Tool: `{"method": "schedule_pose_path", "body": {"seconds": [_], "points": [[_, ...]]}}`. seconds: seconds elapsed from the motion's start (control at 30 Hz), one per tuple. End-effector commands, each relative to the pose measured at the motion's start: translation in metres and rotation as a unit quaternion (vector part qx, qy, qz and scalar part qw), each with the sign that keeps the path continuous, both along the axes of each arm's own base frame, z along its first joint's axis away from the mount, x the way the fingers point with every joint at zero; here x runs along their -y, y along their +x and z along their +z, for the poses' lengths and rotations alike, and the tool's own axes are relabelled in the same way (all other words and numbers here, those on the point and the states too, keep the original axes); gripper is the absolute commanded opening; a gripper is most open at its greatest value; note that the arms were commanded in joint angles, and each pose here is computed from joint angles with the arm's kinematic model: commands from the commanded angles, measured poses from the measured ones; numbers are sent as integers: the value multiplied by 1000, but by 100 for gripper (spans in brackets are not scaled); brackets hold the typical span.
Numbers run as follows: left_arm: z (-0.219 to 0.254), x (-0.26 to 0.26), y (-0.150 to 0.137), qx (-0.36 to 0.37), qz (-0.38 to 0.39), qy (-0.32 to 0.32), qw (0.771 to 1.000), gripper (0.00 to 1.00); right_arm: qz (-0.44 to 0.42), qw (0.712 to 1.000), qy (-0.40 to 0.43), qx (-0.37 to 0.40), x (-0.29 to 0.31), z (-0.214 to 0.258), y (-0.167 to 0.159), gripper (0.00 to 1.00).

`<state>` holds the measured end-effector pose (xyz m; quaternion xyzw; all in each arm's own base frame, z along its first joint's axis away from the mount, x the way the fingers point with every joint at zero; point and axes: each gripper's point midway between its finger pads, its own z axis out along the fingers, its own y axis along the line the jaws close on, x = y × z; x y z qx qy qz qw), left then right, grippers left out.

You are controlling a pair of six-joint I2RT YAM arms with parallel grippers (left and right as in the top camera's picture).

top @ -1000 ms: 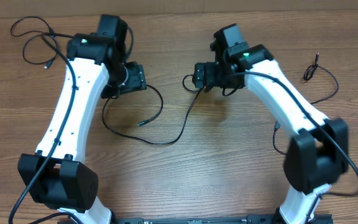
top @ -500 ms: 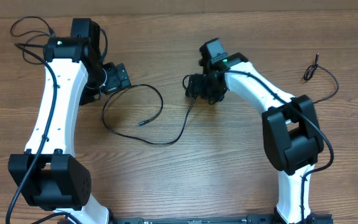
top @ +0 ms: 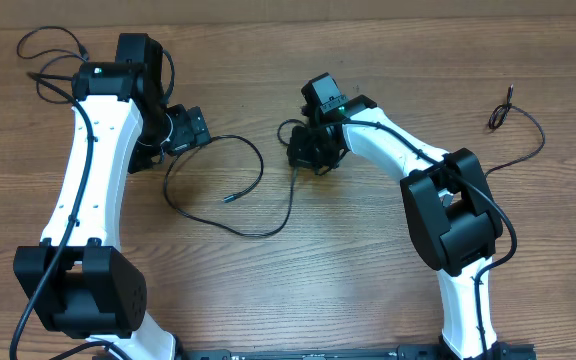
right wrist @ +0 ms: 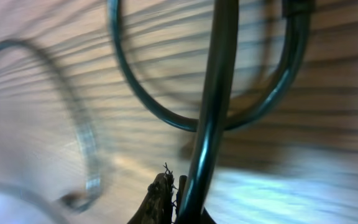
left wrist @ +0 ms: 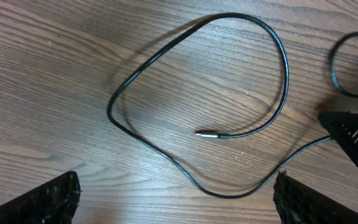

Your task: Untangle cables

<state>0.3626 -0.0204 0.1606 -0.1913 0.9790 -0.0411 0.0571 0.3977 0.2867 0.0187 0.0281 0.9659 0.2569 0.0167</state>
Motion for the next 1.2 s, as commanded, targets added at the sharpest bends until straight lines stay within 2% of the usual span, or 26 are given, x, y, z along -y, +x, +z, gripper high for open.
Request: {"method": "schedule_pose_path", "body": {"seconds": [0.0, 0.1, 0.23, 0.27, 0.3, 0.37, 0.5, 0.63, 0.77, 0.83, 1.03, 1.17], "points": [[-6, 0, -3, -10, -15, -3, 1000, 99, 28, 995, 100, -9, -33, 38, 1, 4], [-7, 14, -5, -10, -61, -39, 997, 100, 47, 987, 150, 14, -51, 77, 13, 6], [-10, 22, -8, -13, -91, -60, 994, 100, 32, 990, 132, 48, -45, 100, 32, 75], [-10, 27, -10, -13, -107, -71, 992, 100, 20, 992, 113, 55, -37, 100, 38, 89], [-10, 32, -12, -12, -123, -86, 989, 100, 2, 995, 84, 61, -25, 97, 45, 98], [-10, 49, -16, -12, -148, -129, 980, 100, -34, 998, 34, 52, 8, 87, 53, 100], [-23, 69, -25, -26, -166, -152, 974, 100, -80, 996, 23, 31, 54, 83, 67, 100], [-42, 89, -41, -48, -200, -154, 966, 99, -136, 990, 16, 17, 109, 80, 84, 100], [-62, 116, -55, -43, -294, -147, 943, 96, -182, 983, 6, -10, 156, 76, 86, 100], [-79, 129, -57, -30, -344, -107, 932, 95, -185, 983, -3, -18, 181, 73, 82, 100], [-96, 128, -50, -11, -390, 17, 921, 93, -144, 989, -16, -18, 195, 70, 71, 100], [-97, 125, -53, -18, -406, 48, 913, 80, -140, 990, -21, -19, 195, 69, 70, 100]]}}
